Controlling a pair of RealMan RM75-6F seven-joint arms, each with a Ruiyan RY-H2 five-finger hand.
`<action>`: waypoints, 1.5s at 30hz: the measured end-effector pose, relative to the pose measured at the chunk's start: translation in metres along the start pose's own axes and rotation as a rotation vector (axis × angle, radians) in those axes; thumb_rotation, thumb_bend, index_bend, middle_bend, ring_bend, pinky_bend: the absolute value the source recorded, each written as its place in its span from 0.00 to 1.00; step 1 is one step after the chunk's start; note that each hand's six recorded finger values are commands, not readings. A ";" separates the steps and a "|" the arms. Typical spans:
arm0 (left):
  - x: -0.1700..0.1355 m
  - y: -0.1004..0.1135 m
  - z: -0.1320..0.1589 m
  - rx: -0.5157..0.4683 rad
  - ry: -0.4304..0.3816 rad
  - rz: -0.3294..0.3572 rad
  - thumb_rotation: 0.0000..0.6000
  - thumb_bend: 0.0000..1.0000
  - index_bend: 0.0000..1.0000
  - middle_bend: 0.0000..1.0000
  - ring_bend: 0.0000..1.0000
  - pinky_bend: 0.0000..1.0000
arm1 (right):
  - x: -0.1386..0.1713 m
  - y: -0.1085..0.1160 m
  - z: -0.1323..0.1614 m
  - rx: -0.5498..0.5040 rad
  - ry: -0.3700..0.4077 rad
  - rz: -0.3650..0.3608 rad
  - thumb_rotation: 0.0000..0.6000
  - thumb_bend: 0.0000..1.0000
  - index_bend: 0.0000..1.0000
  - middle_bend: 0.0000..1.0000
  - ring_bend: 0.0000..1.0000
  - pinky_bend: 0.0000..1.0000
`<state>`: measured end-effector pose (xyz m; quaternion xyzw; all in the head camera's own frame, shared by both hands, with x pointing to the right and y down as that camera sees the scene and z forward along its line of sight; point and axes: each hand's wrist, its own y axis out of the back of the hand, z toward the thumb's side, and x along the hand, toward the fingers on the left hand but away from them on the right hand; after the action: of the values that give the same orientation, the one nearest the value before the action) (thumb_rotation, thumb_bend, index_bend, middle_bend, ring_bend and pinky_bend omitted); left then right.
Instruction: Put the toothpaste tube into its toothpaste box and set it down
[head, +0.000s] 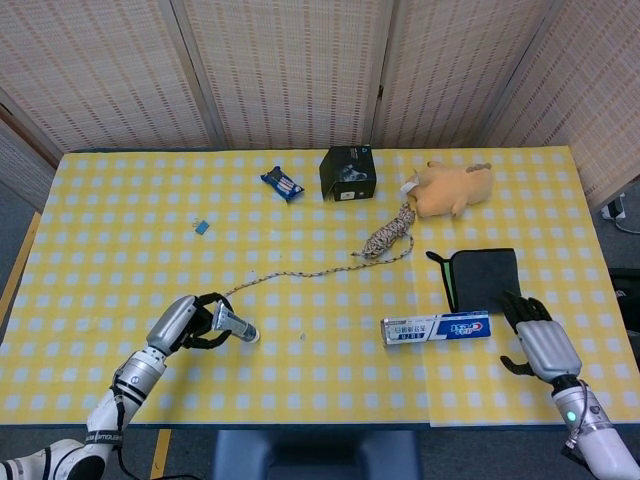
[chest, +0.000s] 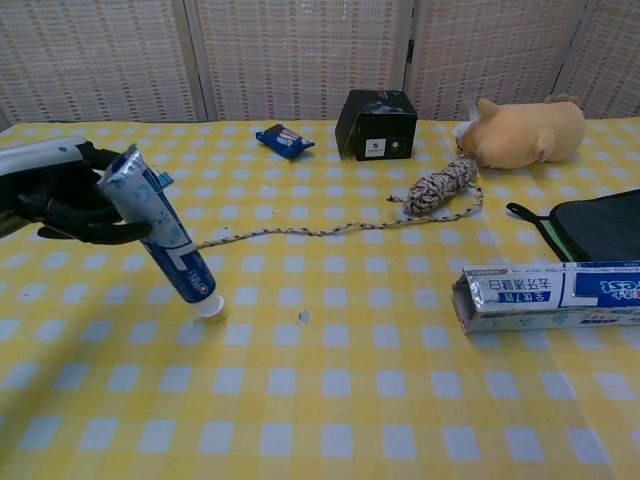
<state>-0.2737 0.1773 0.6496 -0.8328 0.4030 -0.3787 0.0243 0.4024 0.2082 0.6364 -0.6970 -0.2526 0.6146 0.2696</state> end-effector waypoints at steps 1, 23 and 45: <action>-0.001 0.001 0.002 -0.015 0.000 -0.003 1.00 0.39 0.76 1.00 1.00 1.00 | -0.007 0.001 0.005 -0.001 0.016 0.003 1.00 0.31 0.00 0.00 0.02 0.00; -0.016 0.023 0.004 -0.056 -0.004 0.032 1.00 0.40 0.75 1.00 1.00 1.00 | -0.068 -0.037 0.063 0.035 0.119 0.054 1.00 0.31 0.27 0.19 0.17 0.06; -0.017 0.033 0.011 -0.077 -0.019 0.060 1.00 0.41 0.75 1.00 1.00 1.00 | -0.073 -0.044 0.081 0.011 0.142 -0.053 1.00 0.31 0.47 0.34 0.31 0.28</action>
<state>-0.2947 0.1640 0.6194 -0.8241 0.4421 -0.3540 0.0073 0.3127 0.1956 0.7108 -0.7304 -0.2478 0.5578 0.3066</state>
